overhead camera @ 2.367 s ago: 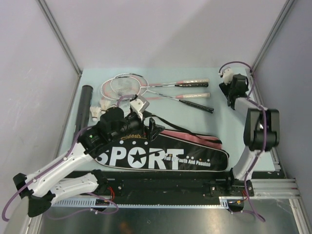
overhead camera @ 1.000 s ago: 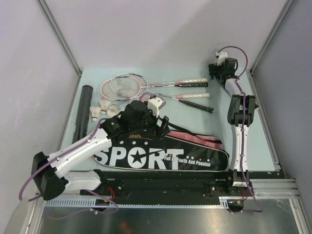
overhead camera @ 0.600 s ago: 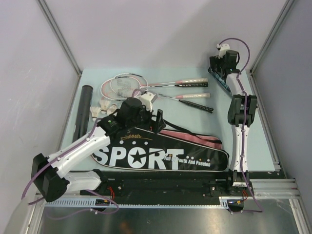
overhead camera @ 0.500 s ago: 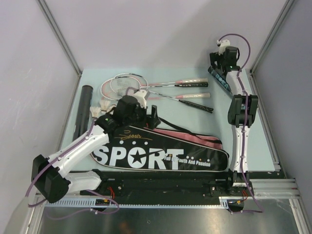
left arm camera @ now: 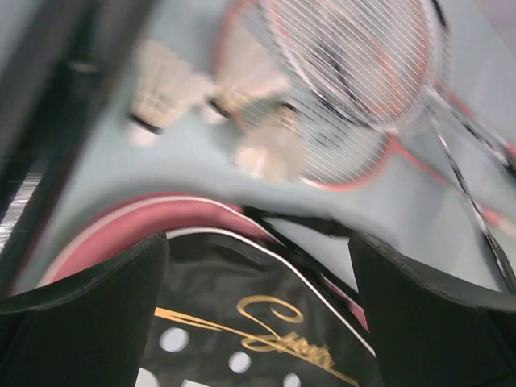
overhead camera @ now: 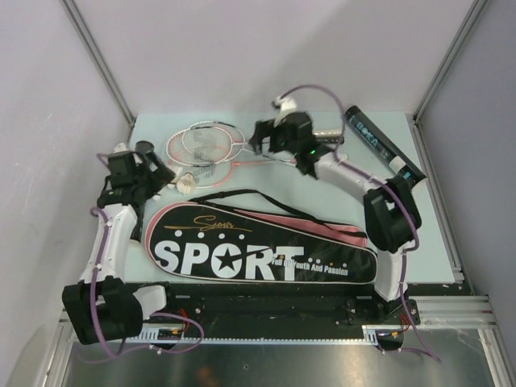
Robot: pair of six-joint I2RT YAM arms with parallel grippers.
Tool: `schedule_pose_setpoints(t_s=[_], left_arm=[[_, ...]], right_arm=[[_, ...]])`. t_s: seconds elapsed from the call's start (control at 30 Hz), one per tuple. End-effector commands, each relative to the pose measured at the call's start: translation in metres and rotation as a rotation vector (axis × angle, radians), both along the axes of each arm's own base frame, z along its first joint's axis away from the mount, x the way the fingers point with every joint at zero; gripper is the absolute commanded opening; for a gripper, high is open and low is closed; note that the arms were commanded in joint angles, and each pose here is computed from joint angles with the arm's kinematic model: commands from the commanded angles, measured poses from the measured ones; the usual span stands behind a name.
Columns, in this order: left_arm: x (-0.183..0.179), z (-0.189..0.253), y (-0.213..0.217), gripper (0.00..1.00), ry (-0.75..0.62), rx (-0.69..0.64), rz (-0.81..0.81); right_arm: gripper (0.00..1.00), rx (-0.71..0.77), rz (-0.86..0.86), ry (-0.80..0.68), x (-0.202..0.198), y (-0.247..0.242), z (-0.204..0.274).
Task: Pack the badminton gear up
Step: Open the shuttle tube at the center of the board.
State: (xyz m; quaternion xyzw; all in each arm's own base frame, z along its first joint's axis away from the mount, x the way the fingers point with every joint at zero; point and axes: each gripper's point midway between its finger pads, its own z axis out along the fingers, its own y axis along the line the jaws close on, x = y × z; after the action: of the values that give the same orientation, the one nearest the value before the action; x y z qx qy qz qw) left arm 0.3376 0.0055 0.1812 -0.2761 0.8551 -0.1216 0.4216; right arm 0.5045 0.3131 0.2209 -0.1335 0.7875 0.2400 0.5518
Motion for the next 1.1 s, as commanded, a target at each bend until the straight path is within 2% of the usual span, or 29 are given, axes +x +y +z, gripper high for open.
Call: schedule_pose_setpoints(t_s=[0.0,0.07,0.1,0.17,0.2,0.23,0.27,0.3,0.33,0.37,0.43,0.47,0.5,0.7,0.87,1.0,1.07], left_arm=[[-0.001,0.018,0.064,1.00,-0.023,0.080,0.172],[0.011,0.005,0.085,1.00,0.043,0.115,0.211],[0.023,0.016,0.096,1.00,0.032,0.140,0.223],[0.037,-0.007,0.124,1.00,0.135,0.235,0.258],[0.055,0.008,0.133,1.00,0.109,0.267,0.240],[0.070,-0.023,0.143,1.00,0.195,0.295,0.203],[0.083,-0.029,0.150,1.00,0.217,0.334,0.158],[0.113,-0.009,0.155,1.00,0.164,0.362,0.114],[0.131,-0.021,0.149,1.00,0.173,0.348,0.034],[0.142,-0.051,0.154,1.00,0.250,0.361,0.004],[0.167,-0.042,0.156,1.00,0.231,0.399,-0.042],[0.169,-0.068,0.161,1.00,0.295,0.418,-0.073],[0.180,-0.059,0.168,1.00,0.281,0.447,-0.057],[0.205,-0.090,0.160,1.00,0.313,0.479,-0.164],[0.207,-0.107,0.161,1.00,0.359,0.515,-0.175],[0.214,-0.114,0.163,0.94,0.363,0.514,-0.186],[0.213,-0.122,0.165,0.95,0.387,0.519,-0.182]], right_arm=[[1.00,0.259,0.261,0.063,-0.055,0.101,-0.010],[0.98,0.277,0.333,0.083,-0.076,0.135,-0.021],[0.97,0.303,0.390,0.104,-0.088,0.149,-0.019],[0.96,0.318,0.474,0.114,-0.110,0.169,-0.022],[0.95,0.318,0.511,0.119,-0.119,0.174,-0.022],[0.95,0.302,0.527,0.115,-0.125,0.172,-0.023],[0.95,0.297,0.542,0.120,-0.129,0.171,-0.024],[0.95,0.300,0.574,0.128,-0.132,0.165,-0.021],[0.95,0.299,0.586,0.151,-0.136,0.158,-0.026],[0.93,0.311,0.598,0.144,-0.139,0.150,-0.014],[0.93,0.318,0.579,0.186,-0.141,0.128,-0.025],[0.93,0.337,0.597,0.154,-0.148,0.122,-0.008],[0.93,0.337,0.596,0.140,-0.148,0.115,-0.007],[0.93,0.235,0.584,0.131,-0.161,0.101,-0.020],[0.93,0.231,0.605,0.129,-0.167,0.102,-0.017],[0.93,0.198,0.591,0.133,-0.168,0.101,-0.024],[0.93,0.195,0.597,0.126,-0.169,0.101,-0.023]])
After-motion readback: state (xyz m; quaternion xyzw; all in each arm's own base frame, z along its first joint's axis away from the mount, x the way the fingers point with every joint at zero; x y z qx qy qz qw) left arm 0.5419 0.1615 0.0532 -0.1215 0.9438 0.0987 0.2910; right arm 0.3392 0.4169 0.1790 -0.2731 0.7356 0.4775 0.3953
